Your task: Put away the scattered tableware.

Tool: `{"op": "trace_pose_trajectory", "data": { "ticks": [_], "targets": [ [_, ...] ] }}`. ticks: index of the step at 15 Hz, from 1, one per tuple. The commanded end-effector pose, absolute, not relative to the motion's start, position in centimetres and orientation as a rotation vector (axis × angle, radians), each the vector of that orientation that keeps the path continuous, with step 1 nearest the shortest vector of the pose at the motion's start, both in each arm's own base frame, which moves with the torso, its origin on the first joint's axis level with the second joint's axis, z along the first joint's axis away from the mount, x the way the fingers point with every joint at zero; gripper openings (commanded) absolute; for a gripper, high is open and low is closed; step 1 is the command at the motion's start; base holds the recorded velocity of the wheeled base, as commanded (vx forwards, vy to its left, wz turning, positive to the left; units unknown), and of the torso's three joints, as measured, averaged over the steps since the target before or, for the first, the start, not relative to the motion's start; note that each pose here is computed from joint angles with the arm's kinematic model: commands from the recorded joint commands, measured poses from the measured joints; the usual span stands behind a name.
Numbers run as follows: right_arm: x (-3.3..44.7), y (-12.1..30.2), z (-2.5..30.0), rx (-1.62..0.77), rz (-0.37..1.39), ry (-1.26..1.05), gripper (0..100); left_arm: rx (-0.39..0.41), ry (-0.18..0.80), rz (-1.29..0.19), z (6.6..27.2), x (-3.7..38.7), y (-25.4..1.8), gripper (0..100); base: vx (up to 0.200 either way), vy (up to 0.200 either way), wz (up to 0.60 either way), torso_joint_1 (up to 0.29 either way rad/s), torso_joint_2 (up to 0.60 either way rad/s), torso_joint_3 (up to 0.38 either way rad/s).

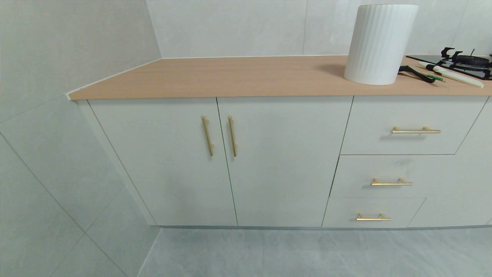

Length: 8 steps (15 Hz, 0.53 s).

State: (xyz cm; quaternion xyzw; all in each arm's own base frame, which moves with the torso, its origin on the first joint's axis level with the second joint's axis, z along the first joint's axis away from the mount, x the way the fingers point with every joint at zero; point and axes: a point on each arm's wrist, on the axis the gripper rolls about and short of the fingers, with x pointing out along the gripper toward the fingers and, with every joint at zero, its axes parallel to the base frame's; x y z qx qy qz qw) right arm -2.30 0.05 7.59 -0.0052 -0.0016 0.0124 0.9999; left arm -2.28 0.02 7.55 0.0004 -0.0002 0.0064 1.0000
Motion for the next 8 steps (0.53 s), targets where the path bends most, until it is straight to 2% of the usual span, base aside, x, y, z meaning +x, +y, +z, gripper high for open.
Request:
{"op": "trace_pose_trajectory", "data": {
  "ticks": [1,3,8],
  "targets": [
    [-2.28,0.05,7.58,-0.011,0.025,0.001,100,0.002,0.0,0.014,7.55,-2.28,0.02,100,0.0,0.0,0.0,0.0,0.0,0.0],
    [-2.27,0.04,7.54,-0.009,0.021,0.003,100,0.005,0.0,0.012,7.55,-2.28,0.02,100,0.0,0.0,0.0,0.0,0.0,0.0],
    [-2.27,0.04,7.54,-0.011,0.023,0.003,100,0.02,0.0,0.012,7.55,-2.28,0.02,100,0.0,-0.2,0.0,0.003,0.0,0.002]
  ]
}}
